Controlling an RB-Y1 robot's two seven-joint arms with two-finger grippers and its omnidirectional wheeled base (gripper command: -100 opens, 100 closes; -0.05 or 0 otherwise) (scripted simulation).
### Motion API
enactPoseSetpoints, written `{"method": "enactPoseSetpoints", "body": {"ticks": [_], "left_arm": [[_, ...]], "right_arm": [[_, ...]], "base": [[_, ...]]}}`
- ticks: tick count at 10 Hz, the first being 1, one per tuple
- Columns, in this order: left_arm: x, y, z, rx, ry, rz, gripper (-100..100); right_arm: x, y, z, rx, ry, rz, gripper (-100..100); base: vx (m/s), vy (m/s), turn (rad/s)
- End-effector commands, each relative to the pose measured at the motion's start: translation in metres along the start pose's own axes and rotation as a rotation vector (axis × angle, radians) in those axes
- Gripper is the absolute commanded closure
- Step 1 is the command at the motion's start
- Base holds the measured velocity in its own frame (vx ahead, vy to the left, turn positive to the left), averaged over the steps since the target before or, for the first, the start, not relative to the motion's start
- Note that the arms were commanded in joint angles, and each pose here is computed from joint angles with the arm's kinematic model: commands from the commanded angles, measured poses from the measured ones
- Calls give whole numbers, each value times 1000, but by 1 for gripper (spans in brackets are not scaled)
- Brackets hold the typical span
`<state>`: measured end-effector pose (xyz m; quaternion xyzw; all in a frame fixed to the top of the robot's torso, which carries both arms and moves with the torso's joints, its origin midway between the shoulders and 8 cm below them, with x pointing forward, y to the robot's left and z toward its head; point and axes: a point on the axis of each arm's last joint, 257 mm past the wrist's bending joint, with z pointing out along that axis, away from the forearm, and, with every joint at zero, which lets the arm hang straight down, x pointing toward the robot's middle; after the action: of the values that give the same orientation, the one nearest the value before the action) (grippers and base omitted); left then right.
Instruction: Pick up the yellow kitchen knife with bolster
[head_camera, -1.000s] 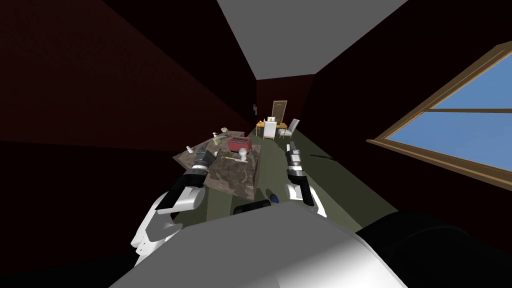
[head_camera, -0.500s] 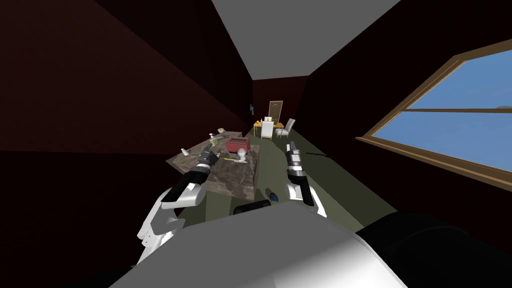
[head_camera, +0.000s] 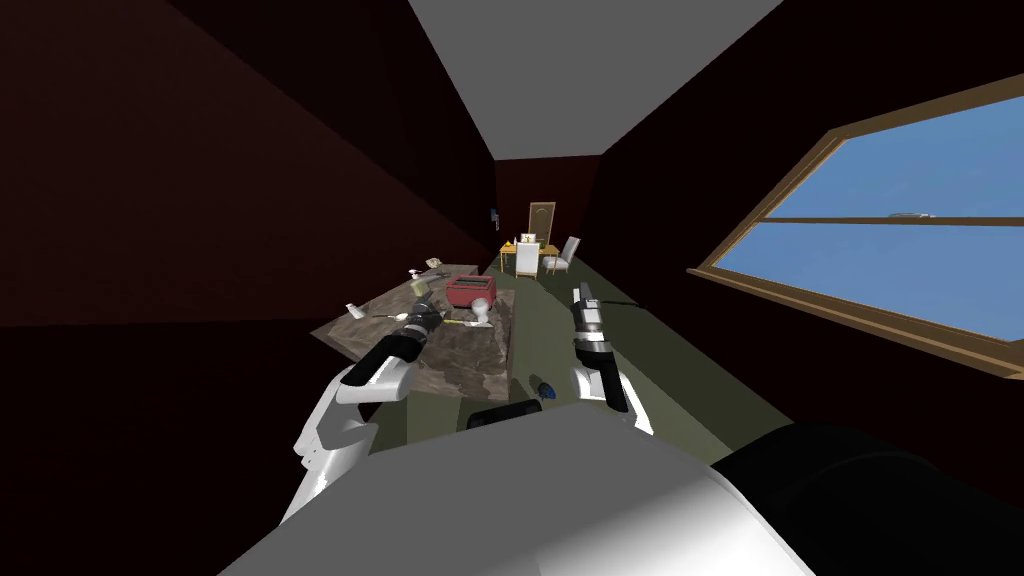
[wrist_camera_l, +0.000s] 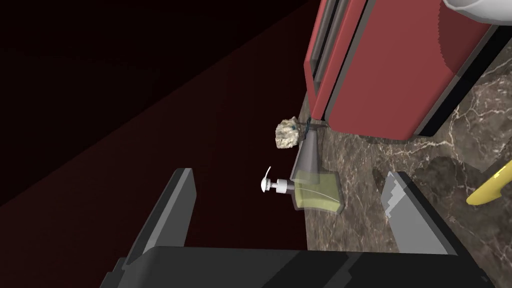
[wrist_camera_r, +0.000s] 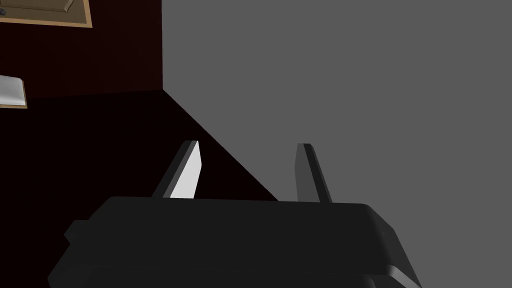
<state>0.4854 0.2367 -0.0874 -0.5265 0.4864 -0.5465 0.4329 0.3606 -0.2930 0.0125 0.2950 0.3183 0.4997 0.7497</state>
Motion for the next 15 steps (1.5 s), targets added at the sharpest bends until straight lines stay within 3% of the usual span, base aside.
{"method": "enactPoseSetpoints", "body": {"ticks": [1,4,6,15], "left_arm": [[0,15,1,-52,-11,-5,-100],[3,41,11,-147,-19,-12,-100],[0,47,10,-173,-29,-12,-100],[-4,120,18,-444,-90,5,-100]], "right_arm": [[0,0,0,0,0,0,0],[0,0,0,0,0,0,0],[0,0,0,0,0,0,0],[0,0,0,0,0,0,0]], "base": [[11,53,-107],[12,50,-140],[6,40,-43],[9,50,-129]]}}
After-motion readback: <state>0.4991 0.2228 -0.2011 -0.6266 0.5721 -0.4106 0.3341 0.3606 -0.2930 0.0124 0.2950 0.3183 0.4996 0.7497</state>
